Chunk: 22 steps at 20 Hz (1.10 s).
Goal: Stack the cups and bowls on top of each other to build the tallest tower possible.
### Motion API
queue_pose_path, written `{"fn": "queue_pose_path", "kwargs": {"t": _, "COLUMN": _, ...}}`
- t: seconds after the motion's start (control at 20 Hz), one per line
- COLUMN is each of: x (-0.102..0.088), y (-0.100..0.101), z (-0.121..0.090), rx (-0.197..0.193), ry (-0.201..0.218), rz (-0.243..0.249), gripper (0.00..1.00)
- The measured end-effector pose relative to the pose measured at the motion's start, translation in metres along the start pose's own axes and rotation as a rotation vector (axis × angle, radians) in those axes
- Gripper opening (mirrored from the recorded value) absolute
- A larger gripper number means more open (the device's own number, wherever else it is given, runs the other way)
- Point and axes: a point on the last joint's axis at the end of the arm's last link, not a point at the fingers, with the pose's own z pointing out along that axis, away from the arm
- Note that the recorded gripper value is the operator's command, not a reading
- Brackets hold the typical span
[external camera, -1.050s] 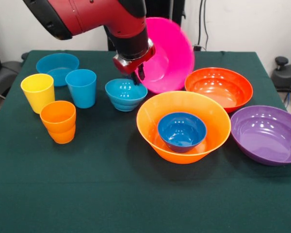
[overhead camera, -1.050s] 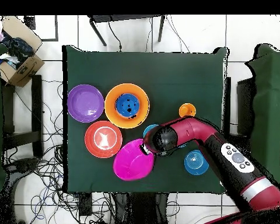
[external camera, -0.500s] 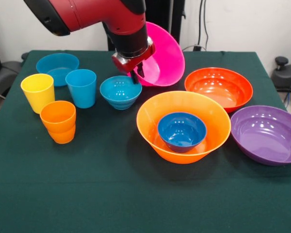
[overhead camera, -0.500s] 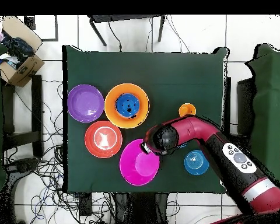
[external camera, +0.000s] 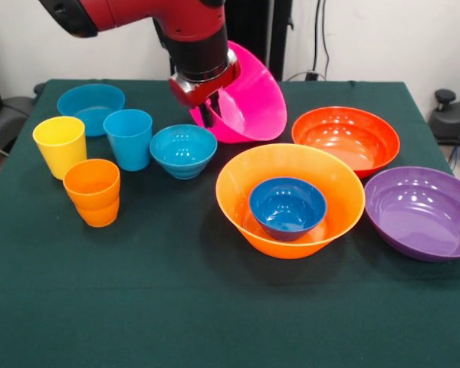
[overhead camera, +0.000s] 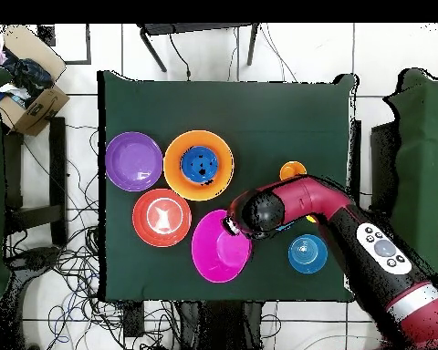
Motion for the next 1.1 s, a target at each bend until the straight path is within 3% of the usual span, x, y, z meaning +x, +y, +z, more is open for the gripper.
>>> {"fn": "queue_pose_path", "kwargs": {"t": 0.25, "x": -0.016, "y": 0.001, "z": -0.024, "rx": -0.052, "ry": -0.058, "rz": 0.04, "gripper": 0.0}}
{"fn": "queue_pose_path", "kwargs": {"t": 0.35, "x": -0.024, "y": 0.003, "z": -0.038, "rx": -0.093, "ry": -0.084, "rz": 0.066, "gripper": 0.0}}
{"fn": "queue_pose_path", "kwargs": {"t": 0.45, "x": -0.028, "y": 0.004, "z": -0.044, "rx": -0.115, "ry": -0.091, "rz": 0.075, "gripper": 0.0}}
{"fn": "queue_pose_path", "kwargs": {"t": 0.7, "x": -0.044, "y": 0.019, "z": -0.068, "rx": -0.219, "ry": -0.088, "rz": 0.096, "gripper": 0.0}}
{"fn": "queue_pose_path", "kwargs": {"t": 1.1, "x": -0.064, "y": 0.039, "z": -0.084, "rx": -0.357, "ry": -0.073, "rz": 0.091, "gripper": 0.0}}
